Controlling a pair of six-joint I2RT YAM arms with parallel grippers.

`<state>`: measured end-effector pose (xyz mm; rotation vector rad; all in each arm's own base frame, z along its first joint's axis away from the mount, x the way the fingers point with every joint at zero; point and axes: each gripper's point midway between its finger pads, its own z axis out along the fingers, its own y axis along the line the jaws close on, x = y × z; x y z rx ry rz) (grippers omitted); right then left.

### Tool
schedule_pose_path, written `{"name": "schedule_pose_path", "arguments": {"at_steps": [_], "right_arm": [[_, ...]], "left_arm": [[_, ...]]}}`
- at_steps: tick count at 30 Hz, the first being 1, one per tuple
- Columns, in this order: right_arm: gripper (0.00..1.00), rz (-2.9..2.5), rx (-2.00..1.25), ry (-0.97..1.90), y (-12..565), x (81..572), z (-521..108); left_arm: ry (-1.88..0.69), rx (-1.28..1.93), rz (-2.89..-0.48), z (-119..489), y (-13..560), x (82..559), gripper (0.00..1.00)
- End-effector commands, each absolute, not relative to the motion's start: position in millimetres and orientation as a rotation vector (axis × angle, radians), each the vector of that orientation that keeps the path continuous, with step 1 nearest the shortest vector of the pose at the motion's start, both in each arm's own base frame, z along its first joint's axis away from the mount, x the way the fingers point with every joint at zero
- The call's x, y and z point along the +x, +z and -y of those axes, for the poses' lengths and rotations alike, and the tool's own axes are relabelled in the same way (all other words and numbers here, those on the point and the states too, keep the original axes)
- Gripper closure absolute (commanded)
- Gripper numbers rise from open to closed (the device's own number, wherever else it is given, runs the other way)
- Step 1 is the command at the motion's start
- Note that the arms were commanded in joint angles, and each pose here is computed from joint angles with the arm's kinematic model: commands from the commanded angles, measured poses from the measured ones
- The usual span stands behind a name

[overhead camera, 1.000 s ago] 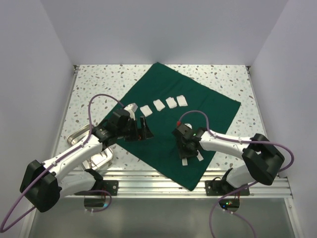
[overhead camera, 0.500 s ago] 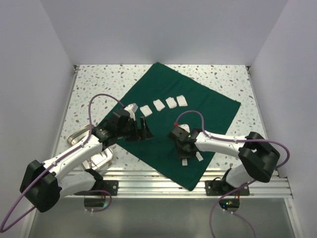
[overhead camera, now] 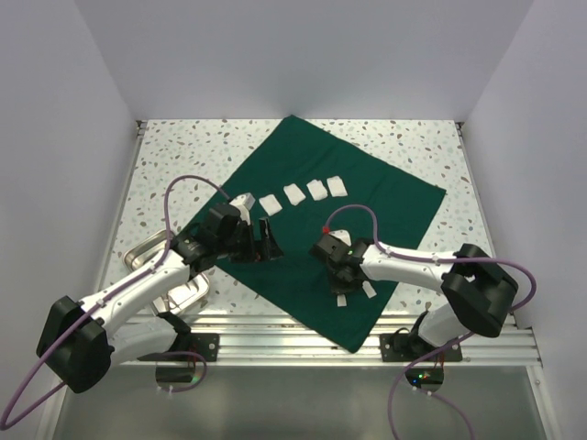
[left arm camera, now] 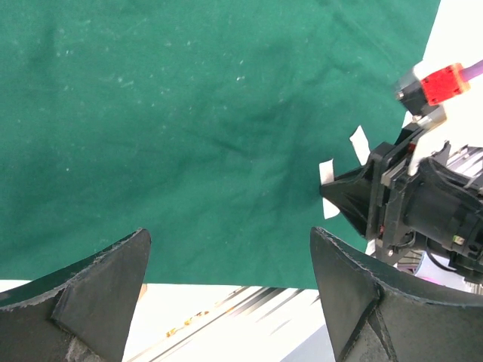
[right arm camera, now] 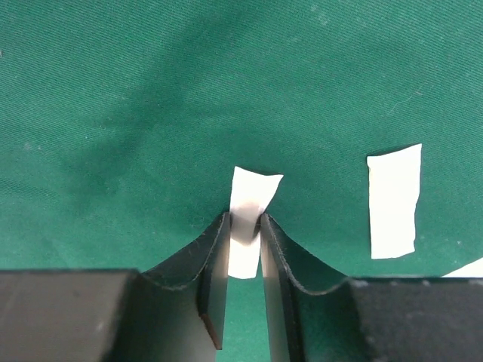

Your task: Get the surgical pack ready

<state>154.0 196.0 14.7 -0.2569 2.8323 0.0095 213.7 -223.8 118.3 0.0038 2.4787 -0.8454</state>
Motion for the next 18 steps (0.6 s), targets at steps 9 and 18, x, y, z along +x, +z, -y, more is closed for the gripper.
{"name": "schedule_pose_path", "arguments": {"at_steps": [9, 18], "right_arm": [[0.76, -2.688, -0.295, 0.164, 53, 170, -211], [0.76, -2.553, -0.517, 0.555, 91, 164, -259]], "left_arm": [[-0.966, 0.039, -2.459, 238, 115, 206, 0.11], [-1.308, 0.048, -2.396, 277, 122, 197, 0.16]]}}
